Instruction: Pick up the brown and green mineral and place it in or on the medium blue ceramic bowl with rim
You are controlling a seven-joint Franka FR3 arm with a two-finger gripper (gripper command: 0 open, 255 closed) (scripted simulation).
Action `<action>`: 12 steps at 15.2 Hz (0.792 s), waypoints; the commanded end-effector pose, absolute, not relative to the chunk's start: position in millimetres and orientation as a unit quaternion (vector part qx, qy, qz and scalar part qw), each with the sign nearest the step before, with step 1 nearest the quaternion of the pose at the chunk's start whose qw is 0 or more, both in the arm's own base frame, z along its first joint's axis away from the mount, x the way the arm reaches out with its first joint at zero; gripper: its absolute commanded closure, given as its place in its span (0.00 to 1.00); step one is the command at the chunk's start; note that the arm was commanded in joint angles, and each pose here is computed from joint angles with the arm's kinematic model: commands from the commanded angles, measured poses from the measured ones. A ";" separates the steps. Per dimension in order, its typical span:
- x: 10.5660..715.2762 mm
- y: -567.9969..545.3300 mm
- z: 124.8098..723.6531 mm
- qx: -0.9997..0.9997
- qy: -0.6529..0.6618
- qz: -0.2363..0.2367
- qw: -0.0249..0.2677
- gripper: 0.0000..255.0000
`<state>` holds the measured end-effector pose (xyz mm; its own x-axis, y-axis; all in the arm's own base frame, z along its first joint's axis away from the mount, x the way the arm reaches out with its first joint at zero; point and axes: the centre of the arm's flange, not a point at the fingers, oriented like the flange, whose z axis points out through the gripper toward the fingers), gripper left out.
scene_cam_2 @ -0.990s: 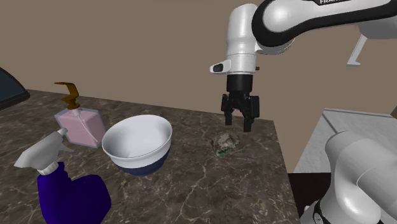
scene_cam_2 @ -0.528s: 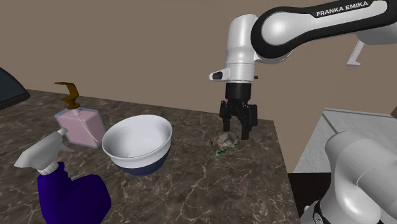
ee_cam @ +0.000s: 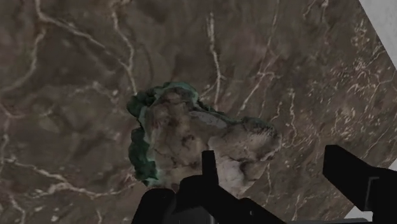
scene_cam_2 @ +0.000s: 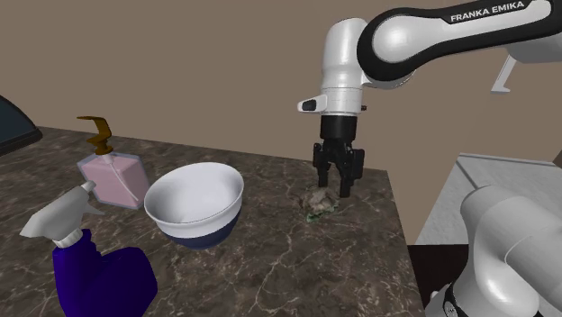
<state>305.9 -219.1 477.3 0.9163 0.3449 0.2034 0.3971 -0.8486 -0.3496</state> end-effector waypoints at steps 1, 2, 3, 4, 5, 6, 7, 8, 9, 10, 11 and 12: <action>307.3 -212.0 468.0 -0.957 -0.197 -0.056 0.205 1.00; 308.2 -213.2 469.0 -0.957 -0.197 -0.056 0.205 1.00; 307.1 -213.5 469.1 -0.957 -0.197 -0.056 0.205 1.00; 305.5 -216.3 468.6 -0.957 -0.197 -0.056 0.205 1.00; 305.2 -216.7 465.5 -0.957 -0.197 -0.056 0.205 1.00; 306.9 -214.1 465.9 -0.957 -0.197 -0.056 0.205 1.00; 306.0 -216.1 464.1 -0.957 -0.197 -0.056 0.205 1.00; 304.9 -222.2 476.2 -0.959 -0.193 -0.069 0.197 1.00; 304.9 -222.2 476.2 -0.959 -0.193 -0.069 0.197 0.00; 292.0 -228.3 475.6 -0.945 -0.263 -0.102 0.166 0.00; 279.9 -236.0 474.0 -0.925 -0.330 -0.134 0.134 0.00; 269.1 -245.1 471.7 -0.898 -0.395 -0.166 0.100 0.00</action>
